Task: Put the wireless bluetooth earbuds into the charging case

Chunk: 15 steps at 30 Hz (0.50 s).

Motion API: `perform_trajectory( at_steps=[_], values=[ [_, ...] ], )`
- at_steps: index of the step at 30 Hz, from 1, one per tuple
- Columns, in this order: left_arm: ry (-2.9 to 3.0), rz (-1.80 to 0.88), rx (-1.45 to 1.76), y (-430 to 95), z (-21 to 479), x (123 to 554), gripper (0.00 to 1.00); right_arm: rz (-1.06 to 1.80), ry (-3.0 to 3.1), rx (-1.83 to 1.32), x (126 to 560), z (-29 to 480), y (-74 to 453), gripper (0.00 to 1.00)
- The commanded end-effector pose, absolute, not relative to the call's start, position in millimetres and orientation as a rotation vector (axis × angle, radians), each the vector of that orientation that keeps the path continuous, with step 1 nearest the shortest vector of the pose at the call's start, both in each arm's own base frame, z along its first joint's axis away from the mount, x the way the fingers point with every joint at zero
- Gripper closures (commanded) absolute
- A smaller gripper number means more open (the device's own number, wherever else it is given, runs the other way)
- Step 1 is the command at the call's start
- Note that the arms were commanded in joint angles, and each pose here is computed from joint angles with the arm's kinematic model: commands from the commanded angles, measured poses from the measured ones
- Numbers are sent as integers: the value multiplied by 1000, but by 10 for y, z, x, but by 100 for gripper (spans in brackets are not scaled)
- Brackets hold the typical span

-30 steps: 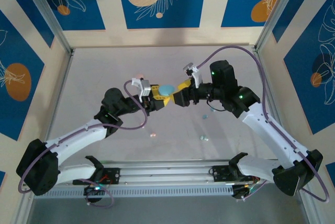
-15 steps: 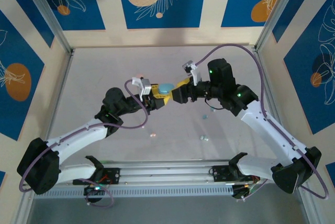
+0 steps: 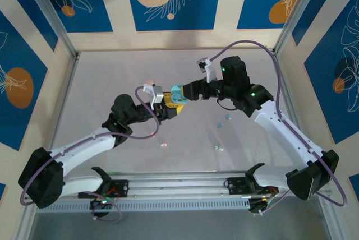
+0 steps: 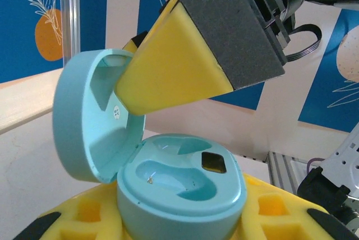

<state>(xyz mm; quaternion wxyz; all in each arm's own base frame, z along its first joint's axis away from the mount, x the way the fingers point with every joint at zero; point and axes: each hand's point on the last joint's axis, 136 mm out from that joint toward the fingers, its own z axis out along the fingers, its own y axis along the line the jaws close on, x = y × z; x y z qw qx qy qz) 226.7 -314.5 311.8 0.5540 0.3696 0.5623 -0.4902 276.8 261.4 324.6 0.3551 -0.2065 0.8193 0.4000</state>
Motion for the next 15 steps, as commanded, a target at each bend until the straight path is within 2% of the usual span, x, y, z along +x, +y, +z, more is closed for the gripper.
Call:
perform_trajectory(
  at_steps=[1,10,12,15],
  values=[
    [1208,-1175,925,-3161,3315,2097,68,984,2138,-418,2846,3362,2473,29],
    [1225,-1132,893,-3120,3255,2153,68,1107,1997,-296,2587,3836,2187,25],
    [1225,-1125,892,-3114,3248,2156,68,1071,1997,-226,2592,3804,2010,29],
    [1228,-1124,888,-3106,3239,2155,68,974,2096,-31,2705,3492,1652,37]
  ],
)
